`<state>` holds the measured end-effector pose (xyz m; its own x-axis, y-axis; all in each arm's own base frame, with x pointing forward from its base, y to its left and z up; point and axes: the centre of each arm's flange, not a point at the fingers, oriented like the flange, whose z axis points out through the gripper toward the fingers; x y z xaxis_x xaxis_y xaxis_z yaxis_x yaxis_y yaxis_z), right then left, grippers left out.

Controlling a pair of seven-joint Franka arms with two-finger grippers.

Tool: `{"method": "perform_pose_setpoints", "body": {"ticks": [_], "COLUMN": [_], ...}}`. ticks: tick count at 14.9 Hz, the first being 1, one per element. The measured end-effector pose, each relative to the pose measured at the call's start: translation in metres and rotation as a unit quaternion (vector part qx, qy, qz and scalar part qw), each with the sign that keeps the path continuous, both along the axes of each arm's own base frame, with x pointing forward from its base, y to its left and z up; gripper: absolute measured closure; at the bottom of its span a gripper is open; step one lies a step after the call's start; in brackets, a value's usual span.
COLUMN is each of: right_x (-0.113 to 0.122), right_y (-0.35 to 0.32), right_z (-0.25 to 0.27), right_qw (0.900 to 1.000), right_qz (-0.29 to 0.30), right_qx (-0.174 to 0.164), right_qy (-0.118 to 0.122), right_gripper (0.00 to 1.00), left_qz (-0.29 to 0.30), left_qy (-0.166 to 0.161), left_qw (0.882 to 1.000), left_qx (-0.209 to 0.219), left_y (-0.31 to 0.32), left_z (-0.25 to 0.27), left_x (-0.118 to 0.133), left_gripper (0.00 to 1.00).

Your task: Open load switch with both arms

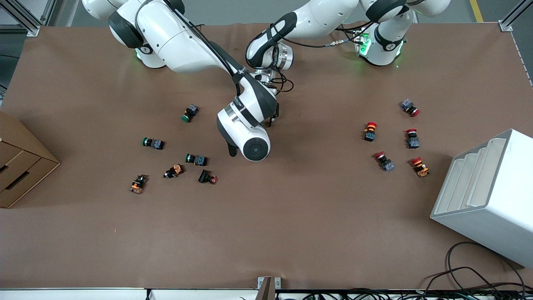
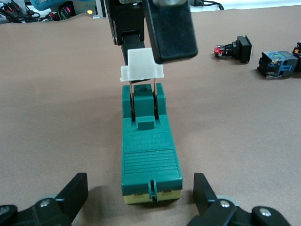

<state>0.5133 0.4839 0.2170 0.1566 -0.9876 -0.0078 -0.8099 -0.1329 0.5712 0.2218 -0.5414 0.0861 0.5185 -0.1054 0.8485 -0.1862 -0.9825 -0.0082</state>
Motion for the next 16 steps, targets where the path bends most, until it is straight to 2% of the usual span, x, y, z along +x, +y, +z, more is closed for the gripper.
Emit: {"method": "perform_pose_setpoints", "body": {"ticks": [7,16], "right_x": [-0.0041,-0.0091], "right_y": [0.0015,0.0044], "right_z": [0.0019,0.0022], "right_qw": [1.000,1.000], "right_qz": [0.000,0.005], "right_qx": [0.002,0.000], "right_qy": [0.014,0.021], "right_gripper": [0.00,0.00], "left_qz": [0.000,0.000], "left_qy": [0.000,0.000], "left_qw": [1.000,1.000], "left_qx": [0.000,0.000], "left_y": [0.0000,0.0000], "left_z": [0.0000,-0.0001], "left_x": [0.0000,0.0000], "left_gripper": [0.01,0.01]}}
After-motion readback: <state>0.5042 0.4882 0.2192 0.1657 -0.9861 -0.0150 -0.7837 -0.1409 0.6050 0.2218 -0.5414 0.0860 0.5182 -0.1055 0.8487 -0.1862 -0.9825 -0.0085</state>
